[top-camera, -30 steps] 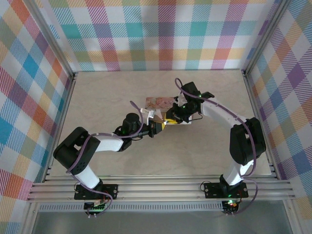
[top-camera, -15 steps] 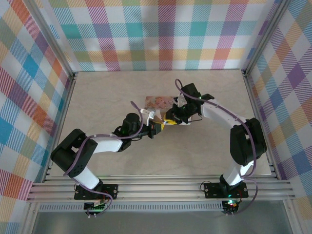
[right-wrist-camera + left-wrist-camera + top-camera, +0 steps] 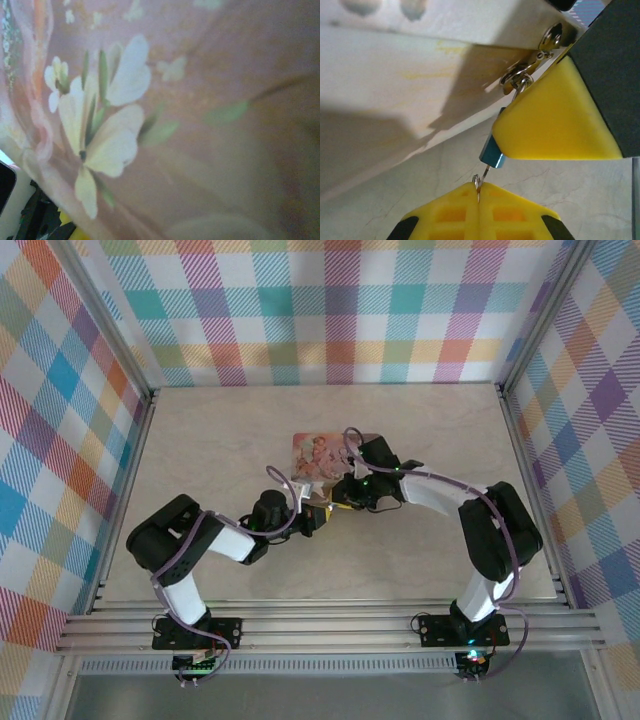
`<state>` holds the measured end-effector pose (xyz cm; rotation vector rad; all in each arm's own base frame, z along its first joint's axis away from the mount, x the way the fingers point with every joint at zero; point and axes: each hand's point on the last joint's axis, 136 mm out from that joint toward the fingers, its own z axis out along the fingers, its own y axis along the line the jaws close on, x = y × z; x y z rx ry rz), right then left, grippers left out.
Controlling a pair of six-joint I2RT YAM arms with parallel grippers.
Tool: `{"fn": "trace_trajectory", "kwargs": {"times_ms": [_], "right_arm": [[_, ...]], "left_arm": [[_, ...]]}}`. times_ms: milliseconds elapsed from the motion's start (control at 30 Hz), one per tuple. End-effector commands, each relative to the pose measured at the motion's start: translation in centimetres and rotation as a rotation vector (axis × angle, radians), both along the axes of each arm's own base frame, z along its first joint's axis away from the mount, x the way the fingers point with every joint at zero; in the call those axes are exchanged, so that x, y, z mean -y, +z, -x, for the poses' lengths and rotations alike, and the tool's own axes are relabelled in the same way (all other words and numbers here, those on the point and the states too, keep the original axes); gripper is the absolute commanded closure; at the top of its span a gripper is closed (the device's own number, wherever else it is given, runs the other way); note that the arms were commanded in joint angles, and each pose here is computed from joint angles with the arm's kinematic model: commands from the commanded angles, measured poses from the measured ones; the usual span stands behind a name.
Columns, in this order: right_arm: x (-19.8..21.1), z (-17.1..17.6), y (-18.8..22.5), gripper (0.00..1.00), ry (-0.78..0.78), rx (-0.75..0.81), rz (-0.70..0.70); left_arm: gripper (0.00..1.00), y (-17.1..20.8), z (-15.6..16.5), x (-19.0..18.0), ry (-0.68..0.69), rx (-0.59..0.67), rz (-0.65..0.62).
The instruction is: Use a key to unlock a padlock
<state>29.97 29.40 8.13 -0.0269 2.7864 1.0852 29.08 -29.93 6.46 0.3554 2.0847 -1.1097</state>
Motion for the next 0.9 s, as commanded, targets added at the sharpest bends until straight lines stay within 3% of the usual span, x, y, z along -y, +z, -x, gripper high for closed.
{"fn": "trace_trajectory", "kwargs": {"times_ms": [0,133,300,400,667,867], "right_arm": [[0.1,3.0,-3.8,1.0,-0.014,-0.193,0.01],[0.2,3.2,-4.7,0.96,-0.021,-0.197,0.022],[0.5,3.4,-5.1,0.77,-0.033,-0.204,0.033],[0.7,3.5,-4.9,0.73,-0.032,-0.199,0.039],[1.1,3.0,-2.7,0.52,-0.06,-0.137,0.034],[1.4,2.4,-1.4,0.46,-0.108,-0.091,0.017]], "left_arm": [[1.0,-1.4,0.6,-0.5,0.021,-0.02,0.011],[1.0,-2.9,0.9,-1.1,0.036,-0.048,-0.016],[1.0,-4.1,1.3,-1.7,0.053,-0.068,-0.033],[1.0,-4.6,1.5,-1.9,0.06,-0.079,-0.031],[1.0,-5.1,1.8,-2.3,0.073,-0.093,-0.035],[1.0,-5.0,1.8,-2.4,0.075,-0.096,-0.036]]}}
